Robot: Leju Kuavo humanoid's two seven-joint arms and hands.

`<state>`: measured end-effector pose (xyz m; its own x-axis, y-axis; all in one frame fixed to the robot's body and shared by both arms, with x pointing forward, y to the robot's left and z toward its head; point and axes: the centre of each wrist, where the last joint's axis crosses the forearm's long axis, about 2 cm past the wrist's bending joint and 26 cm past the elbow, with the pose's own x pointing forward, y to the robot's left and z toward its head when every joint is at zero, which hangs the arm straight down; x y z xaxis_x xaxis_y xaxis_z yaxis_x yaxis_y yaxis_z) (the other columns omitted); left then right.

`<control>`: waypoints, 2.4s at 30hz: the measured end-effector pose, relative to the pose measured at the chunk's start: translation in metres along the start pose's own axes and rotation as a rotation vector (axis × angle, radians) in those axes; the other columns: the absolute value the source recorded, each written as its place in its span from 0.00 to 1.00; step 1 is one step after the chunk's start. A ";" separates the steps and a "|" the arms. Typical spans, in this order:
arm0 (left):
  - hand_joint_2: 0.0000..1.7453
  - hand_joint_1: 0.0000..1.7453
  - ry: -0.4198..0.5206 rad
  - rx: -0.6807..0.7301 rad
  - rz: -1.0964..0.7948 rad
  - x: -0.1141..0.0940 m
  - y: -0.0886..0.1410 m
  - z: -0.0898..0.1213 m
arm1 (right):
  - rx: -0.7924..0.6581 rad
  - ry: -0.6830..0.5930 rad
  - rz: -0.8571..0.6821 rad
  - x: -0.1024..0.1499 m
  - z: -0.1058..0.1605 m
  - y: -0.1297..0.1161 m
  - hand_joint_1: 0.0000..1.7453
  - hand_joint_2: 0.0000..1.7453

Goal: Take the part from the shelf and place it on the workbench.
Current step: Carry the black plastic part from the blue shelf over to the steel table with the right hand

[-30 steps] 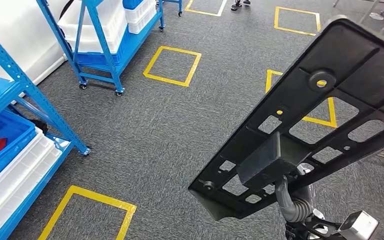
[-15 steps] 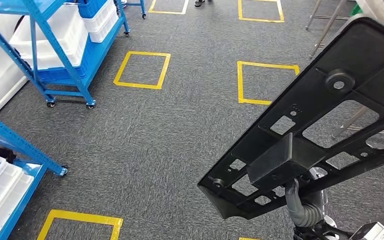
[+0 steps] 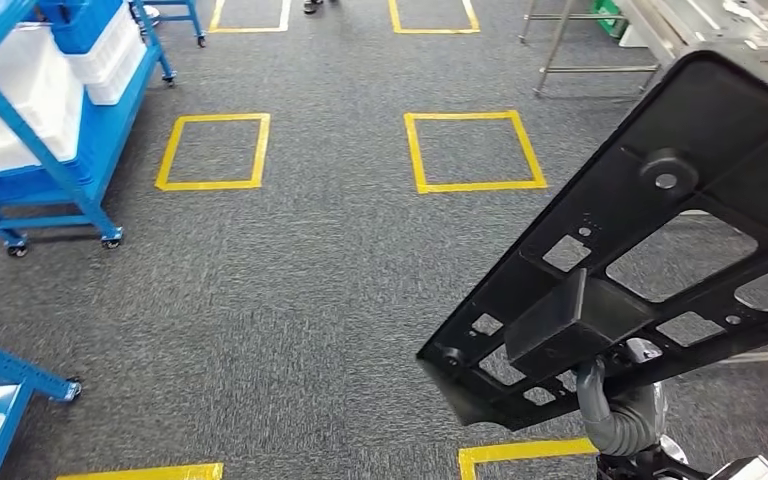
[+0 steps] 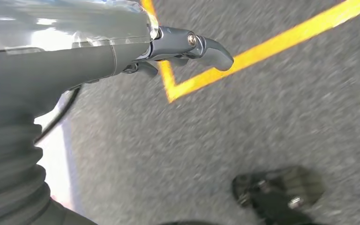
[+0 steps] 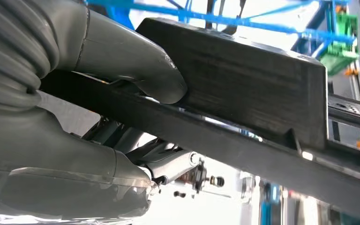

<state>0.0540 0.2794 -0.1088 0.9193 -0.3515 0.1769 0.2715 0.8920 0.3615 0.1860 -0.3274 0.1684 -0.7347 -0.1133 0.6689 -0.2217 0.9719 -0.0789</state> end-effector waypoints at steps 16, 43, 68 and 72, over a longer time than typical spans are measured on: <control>1.00 0.00 -0.013 -0.030 -0.016 0.000 0.006 -0.003 | -0.057 -0.002 0.050 -0.010 -0.008 -0.001 1.00 1.00; 1.00 0.00 0.135 -0.117 -0.052 0.008 -0.015 0.005 | -0.054 0.027 0.153 0.021 -0.008 -0.008 1.00 1.00; 1.00 0.00 0.084 -0.053 -0.053 0.012 -0.006 0.002 | -0.052 -0.053 0.055 -0.008 -0.036 -0.005 1.00 1.00; 1.00 0.00 0.116 -0.060 -0.049 0.009 -0.006 0.002 | -0.055 -0.052 0.049 -0.009 -0.036 -0.004 1.00 1.00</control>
<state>0.0603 0.2705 -0.1080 0.9305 -0.3625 0.0521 0.3298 0.8913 0.3112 0.2167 -0.3228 0.1893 -0.7761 -0.0746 0.6261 -0.1506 0.9862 -0.0691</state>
